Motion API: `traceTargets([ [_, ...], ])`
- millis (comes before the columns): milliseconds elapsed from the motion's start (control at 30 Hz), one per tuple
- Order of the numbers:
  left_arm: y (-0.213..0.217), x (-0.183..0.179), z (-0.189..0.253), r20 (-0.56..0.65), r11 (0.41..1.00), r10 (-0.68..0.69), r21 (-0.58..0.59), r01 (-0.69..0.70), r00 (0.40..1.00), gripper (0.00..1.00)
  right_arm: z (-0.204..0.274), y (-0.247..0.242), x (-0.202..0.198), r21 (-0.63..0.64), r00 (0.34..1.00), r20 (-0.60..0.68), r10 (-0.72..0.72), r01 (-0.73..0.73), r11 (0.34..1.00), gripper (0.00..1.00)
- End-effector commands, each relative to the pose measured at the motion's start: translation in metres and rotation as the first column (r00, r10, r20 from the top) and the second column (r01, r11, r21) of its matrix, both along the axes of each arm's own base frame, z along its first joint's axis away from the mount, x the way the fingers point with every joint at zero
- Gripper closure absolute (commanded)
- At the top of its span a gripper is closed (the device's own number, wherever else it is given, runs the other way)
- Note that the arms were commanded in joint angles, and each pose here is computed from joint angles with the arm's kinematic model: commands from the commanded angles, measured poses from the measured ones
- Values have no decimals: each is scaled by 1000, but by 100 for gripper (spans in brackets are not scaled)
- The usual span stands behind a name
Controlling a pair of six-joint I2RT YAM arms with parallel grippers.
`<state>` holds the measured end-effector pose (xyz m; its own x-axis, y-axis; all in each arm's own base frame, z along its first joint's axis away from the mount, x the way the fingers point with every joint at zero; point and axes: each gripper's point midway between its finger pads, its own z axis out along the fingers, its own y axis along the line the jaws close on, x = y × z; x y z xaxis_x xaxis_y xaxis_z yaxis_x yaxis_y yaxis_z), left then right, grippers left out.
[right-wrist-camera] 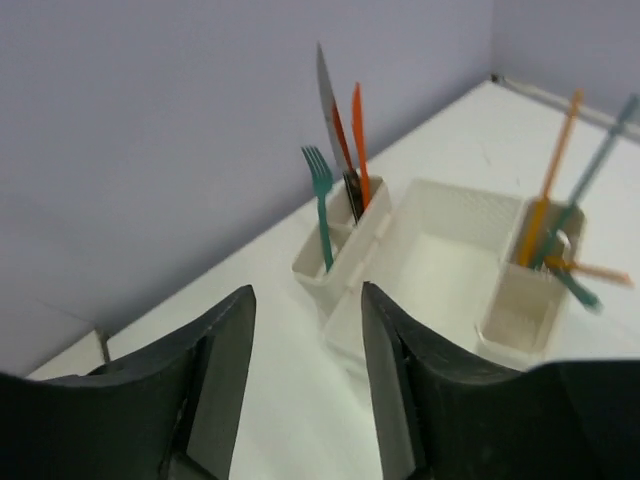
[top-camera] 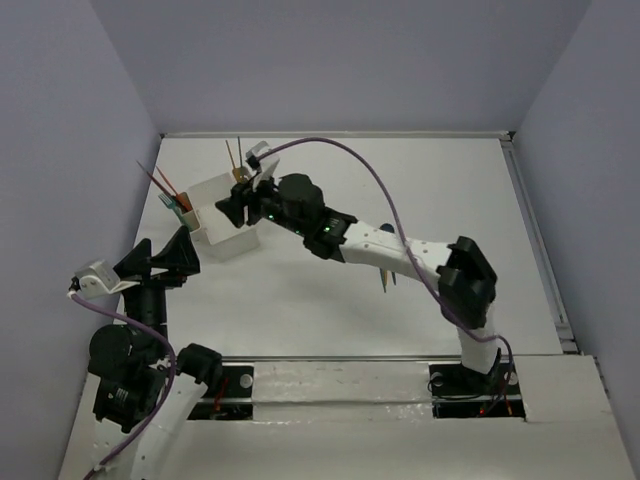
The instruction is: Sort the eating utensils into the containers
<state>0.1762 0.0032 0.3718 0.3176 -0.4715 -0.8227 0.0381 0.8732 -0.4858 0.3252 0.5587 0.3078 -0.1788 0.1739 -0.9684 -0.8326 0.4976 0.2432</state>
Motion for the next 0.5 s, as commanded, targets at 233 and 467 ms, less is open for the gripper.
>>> traceTargets([
  [233, -10, 1, 7, 36, 999, -48, 18, 47, 998, 1, -164, -311, 12, -542, 682, -401, -612, 363, 758, 66],
  [467, -13, 4, 5, 22, 998, -59, 27, 59, 998, 1, -203, -358, 22, -677, 583, -402, -706, 330, 658, 68],
])
